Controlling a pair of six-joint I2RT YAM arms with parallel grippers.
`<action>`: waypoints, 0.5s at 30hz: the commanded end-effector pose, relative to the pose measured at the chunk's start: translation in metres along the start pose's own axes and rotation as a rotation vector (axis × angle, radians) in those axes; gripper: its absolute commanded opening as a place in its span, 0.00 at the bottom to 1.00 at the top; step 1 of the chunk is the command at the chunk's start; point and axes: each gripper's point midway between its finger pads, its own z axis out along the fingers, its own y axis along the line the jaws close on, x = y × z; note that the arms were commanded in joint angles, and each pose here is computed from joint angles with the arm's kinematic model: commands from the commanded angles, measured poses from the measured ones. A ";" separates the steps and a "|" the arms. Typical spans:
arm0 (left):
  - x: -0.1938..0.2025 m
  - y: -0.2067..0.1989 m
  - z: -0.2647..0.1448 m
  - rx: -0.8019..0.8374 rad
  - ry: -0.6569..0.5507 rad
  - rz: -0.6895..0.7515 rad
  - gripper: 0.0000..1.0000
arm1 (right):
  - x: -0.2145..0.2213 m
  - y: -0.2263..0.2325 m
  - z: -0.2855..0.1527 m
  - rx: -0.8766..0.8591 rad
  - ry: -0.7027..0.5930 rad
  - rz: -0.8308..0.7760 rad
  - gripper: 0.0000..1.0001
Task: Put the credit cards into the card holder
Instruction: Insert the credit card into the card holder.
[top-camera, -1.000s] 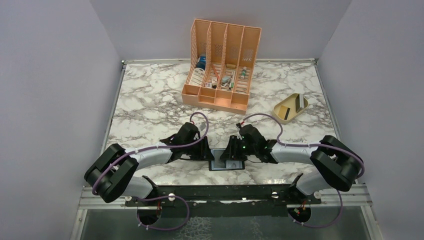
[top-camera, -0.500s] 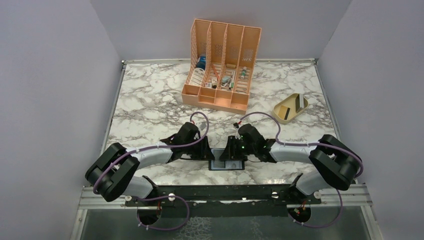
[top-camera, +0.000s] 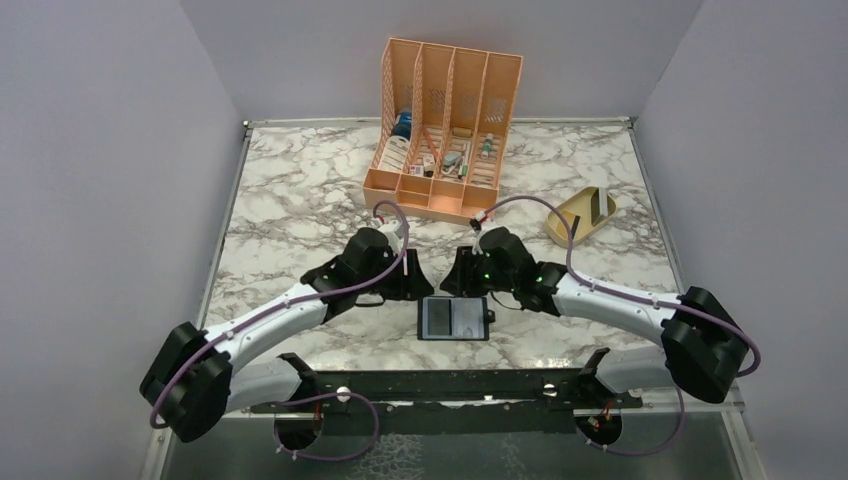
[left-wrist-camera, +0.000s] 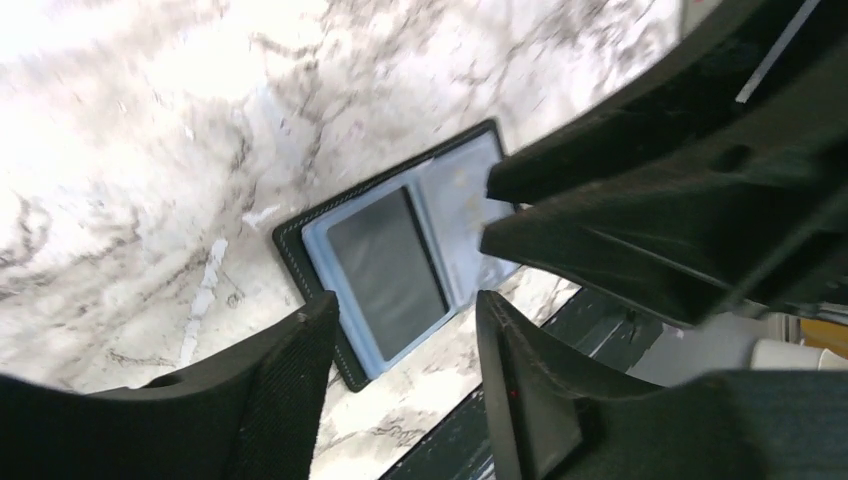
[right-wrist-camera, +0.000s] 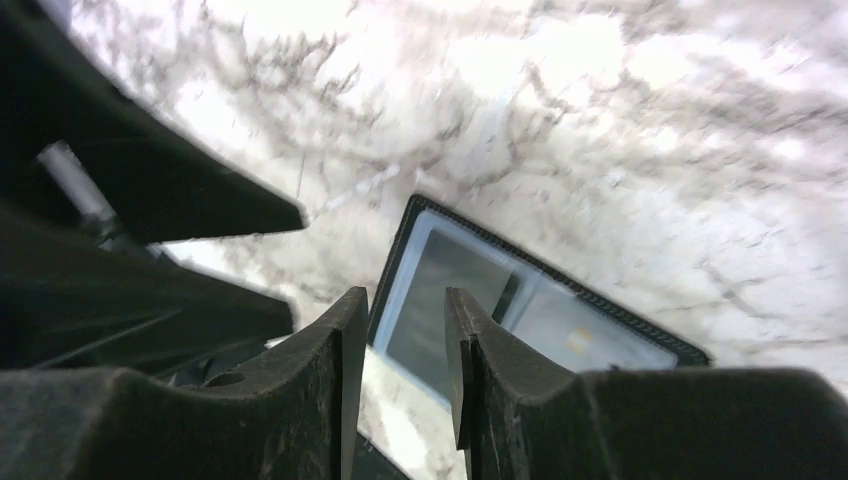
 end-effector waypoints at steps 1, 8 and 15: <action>-0.029 -0.011 -0.027 -0.036 -0.091 0.105 0.59 | -0.038 -0.028 -0.012 0.214 -0.096 -0.110 0.35; -0.041 -0.025 -0.055 -0.050 -0.096 0.202 0.99 | -0.123 -0.069 -0.043 0.461 -0.244 -0.223 0.37; -0.041 -0.028 -0.069 -0.044 -0.081 0.326 0.99 | -0.194 -0.142 -0.078 0.819 -0.285 -0.273 0.38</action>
